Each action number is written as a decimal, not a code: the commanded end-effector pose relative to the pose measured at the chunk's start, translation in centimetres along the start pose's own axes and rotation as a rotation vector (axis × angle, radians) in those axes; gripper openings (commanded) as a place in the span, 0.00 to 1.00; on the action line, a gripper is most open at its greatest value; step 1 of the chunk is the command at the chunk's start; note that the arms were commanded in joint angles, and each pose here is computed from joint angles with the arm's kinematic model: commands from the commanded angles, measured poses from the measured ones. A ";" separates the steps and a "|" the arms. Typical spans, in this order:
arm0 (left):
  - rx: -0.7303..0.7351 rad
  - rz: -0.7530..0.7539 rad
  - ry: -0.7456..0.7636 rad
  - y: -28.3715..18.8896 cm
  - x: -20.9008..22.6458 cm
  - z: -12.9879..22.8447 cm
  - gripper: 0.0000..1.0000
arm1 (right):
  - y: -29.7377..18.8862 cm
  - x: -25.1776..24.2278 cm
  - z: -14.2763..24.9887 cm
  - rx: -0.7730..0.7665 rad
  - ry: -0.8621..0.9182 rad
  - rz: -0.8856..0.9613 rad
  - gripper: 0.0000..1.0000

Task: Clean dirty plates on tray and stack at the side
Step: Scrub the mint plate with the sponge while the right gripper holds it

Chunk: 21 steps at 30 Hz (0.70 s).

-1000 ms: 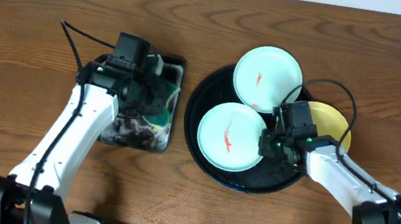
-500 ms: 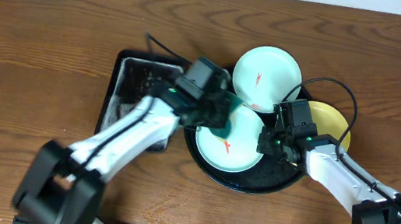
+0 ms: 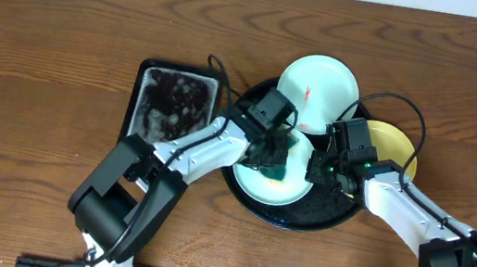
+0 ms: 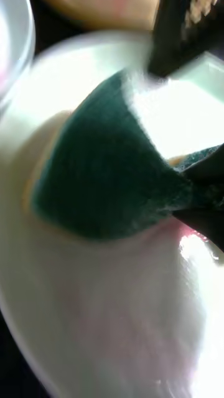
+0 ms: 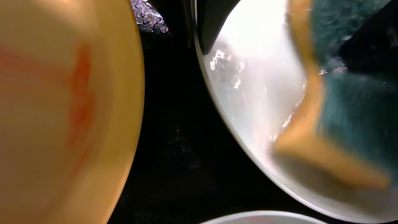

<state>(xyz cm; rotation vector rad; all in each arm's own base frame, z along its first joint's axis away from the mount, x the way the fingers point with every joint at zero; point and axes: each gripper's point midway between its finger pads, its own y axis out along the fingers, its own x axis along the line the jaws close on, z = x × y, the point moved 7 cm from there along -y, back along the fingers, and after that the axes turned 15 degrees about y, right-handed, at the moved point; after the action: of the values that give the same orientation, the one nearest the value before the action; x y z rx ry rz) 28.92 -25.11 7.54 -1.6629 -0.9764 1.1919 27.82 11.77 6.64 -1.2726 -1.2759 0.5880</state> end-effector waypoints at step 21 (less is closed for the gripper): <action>0.071 0.184 -0.050 3.0 -1.9 0.0 0.07 | 0.6 -1.2 1.0 0.032 0.012 0.087 0.01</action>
<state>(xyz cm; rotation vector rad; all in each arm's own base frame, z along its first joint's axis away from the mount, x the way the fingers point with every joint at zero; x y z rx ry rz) 31.28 -24.77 7.75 -1.6895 -1.0851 1.1730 27.31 11.95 6.60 -1.2478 -1.2406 0.5965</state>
